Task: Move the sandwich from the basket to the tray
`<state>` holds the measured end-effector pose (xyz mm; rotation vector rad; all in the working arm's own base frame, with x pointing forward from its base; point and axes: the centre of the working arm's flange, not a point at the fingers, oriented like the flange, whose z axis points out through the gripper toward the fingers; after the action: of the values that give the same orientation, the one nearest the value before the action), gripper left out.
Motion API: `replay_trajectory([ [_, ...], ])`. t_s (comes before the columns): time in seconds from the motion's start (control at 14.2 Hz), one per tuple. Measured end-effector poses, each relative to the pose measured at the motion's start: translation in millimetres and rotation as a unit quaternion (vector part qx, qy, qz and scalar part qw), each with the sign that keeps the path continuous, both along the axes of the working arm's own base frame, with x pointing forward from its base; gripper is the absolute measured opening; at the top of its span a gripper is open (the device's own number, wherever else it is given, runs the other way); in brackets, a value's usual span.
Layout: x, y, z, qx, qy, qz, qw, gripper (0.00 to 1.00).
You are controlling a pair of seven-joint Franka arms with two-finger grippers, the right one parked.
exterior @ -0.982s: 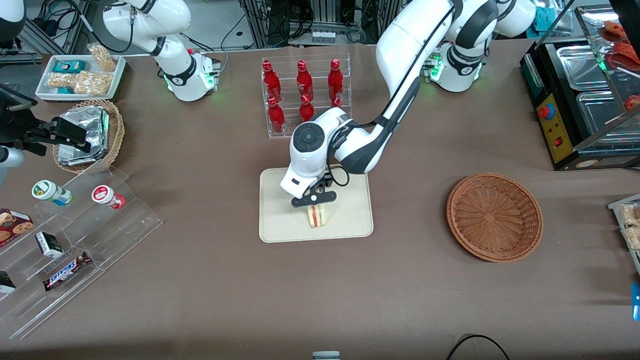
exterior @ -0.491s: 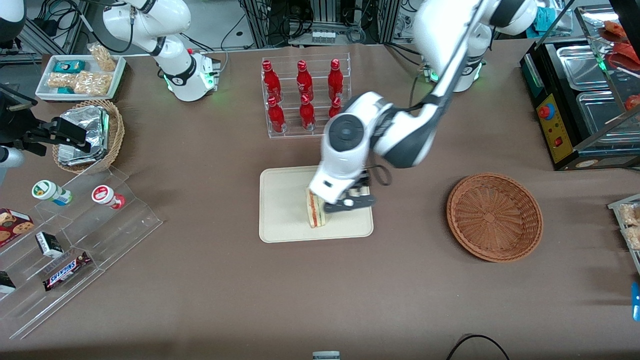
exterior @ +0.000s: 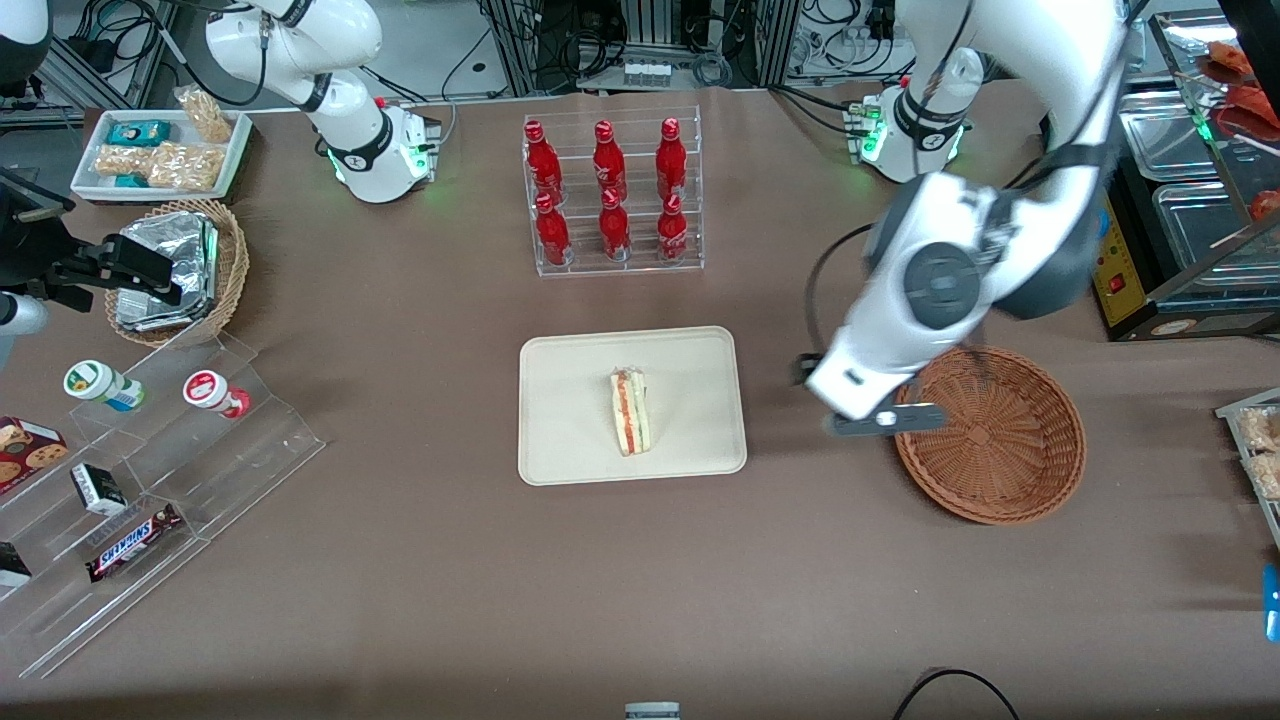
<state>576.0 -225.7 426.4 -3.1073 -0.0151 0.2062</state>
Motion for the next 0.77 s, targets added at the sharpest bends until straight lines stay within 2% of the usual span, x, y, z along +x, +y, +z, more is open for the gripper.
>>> replay_trajectory([
  [0.21,-18.2,63.1,38.1,-0.002,0.019,-0.023,0.9996,1.0],
  [0.42,-35.2,112.7,89.9,-0.008,0.016,-0.026,0.9995,1.0],
  [0.56,-48.1,134.2,121.7,-0.009,0.001,-0.013,0.9999,1.0],
  [0.77,-54.4,163.4,164.9,-0.014,-0.04,0.008,0.9991,1.0],
])
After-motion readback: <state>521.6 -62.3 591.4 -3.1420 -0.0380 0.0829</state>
